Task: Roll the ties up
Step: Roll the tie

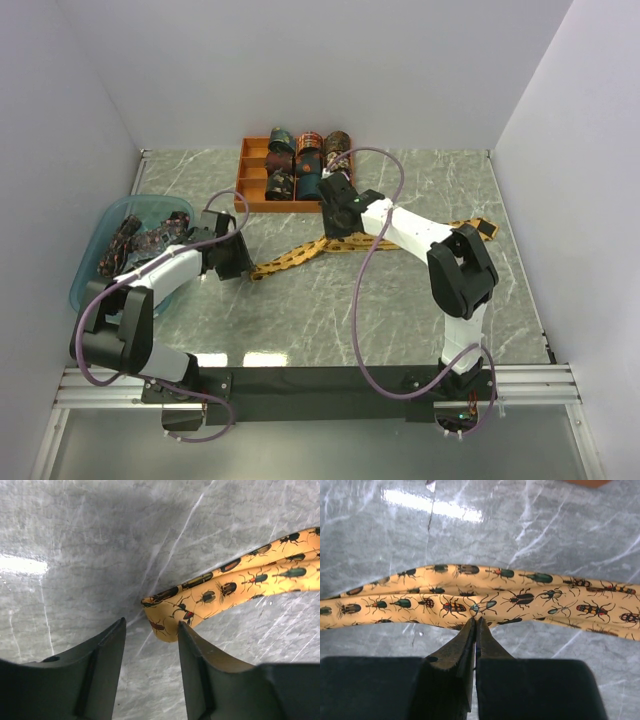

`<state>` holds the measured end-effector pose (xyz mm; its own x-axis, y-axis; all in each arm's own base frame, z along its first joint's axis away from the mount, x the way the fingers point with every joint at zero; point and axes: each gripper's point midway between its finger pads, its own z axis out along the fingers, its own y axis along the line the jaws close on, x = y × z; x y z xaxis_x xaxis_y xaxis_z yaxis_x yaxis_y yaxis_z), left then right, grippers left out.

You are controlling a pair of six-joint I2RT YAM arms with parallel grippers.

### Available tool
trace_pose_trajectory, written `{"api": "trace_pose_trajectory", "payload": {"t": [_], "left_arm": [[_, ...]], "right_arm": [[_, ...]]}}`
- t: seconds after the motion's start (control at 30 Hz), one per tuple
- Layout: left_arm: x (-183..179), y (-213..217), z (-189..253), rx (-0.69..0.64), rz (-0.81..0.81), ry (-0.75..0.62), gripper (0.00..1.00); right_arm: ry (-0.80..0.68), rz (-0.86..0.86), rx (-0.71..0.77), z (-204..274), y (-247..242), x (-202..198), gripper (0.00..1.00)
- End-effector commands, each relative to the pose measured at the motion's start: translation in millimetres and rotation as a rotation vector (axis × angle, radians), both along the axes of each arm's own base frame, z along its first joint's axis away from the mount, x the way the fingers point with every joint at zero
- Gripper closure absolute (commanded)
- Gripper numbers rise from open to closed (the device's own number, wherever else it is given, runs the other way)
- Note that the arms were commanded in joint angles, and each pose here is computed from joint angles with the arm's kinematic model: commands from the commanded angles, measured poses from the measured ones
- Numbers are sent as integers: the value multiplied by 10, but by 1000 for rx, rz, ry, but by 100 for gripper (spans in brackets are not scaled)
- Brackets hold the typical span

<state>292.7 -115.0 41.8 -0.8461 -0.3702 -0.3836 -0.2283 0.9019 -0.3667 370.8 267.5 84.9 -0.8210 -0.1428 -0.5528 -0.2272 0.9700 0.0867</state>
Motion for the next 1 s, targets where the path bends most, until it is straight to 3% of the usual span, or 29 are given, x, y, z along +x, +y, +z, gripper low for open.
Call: {"api": "trace_pose_trajectory", "payload": {"t": [0.0, 0.1, 0.3, 0.37, 0.5, 0.7, 0.87, 0.97], "left_arm": [[24, -31, 28, -2, 8, -4, 50], [27, 9, -13, 24, 23, 12, 56], [59, 105, -28, 80, 46, 20, 82], [55, 117, -19, 89, 43, 26, 85], [53, 241, -23, 155, 66, 27, 87], [4, 291, -31, 178, 65, 32, 86], [0, 315, -47, 195, 62, 41, 85], [13, 332, -7, 206, 51, 25, 84]], "right_arm": [[-56, 4, 41, 114, 100, 202, 97], [-42, 1, 43, 27, 109, 221, 96], [-9, -6, 54, -152, 80, 213, 92], [-2, -14, 60, -178, 60, 213, 90], [17, -27, 83, -159, -52, 150, 77], [-10, -158, 159, 107, -654, 167, 55], [-13, -385, 171, 55, -1548, 241, 55], [-22, -436, 164, 36, -1802, 262, 55]]}}
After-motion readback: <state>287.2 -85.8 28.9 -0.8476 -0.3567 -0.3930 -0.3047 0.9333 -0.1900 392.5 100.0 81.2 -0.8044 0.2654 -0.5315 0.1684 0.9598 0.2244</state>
